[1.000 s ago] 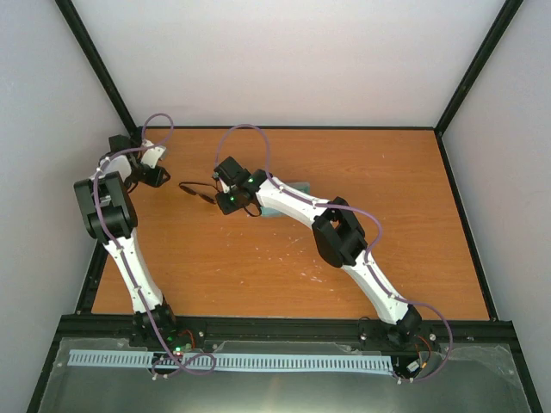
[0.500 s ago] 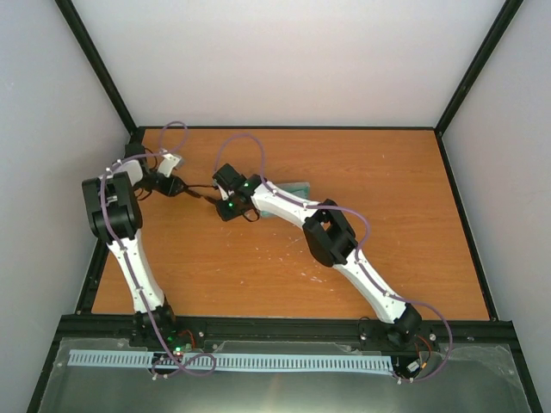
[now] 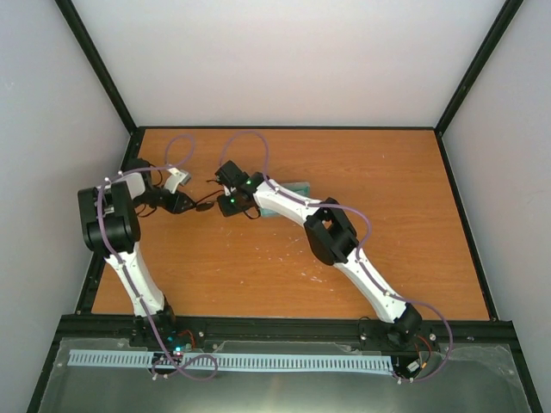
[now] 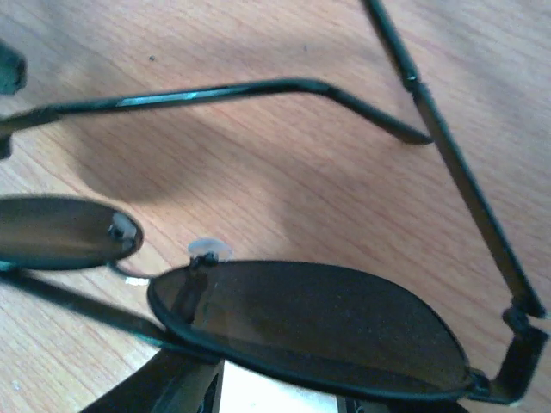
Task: Organize the sunglasses
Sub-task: Pick up the sunglasses from the center of the board.
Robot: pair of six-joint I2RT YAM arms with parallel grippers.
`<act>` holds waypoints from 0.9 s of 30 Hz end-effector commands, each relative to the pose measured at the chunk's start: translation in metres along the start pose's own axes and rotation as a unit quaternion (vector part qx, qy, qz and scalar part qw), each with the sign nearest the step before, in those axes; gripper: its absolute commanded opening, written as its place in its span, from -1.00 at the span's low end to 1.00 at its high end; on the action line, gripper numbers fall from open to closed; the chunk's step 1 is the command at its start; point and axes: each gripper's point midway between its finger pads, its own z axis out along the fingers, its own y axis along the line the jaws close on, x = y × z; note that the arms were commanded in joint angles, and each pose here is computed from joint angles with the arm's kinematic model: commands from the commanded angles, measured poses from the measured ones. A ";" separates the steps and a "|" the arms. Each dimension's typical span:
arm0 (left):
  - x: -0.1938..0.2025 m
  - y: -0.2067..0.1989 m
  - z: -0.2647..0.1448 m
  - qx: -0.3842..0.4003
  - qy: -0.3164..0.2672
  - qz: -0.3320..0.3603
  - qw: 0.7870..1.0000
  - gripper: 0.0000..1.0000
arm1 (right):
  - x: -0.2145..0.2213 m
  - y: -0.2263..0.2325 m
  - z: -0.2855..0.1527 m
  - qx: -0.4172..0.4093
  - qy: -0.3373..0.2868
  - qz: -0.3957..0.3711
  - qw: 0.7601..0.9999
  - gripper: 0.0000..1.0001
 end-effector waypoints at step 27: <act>-0.012 -0.066 -0.003 0.092 -0.068 0.016 0.993 -0.42 | -0.016 0.026 -0.043 -0.126 -0.033 0.177 0.976 -0.21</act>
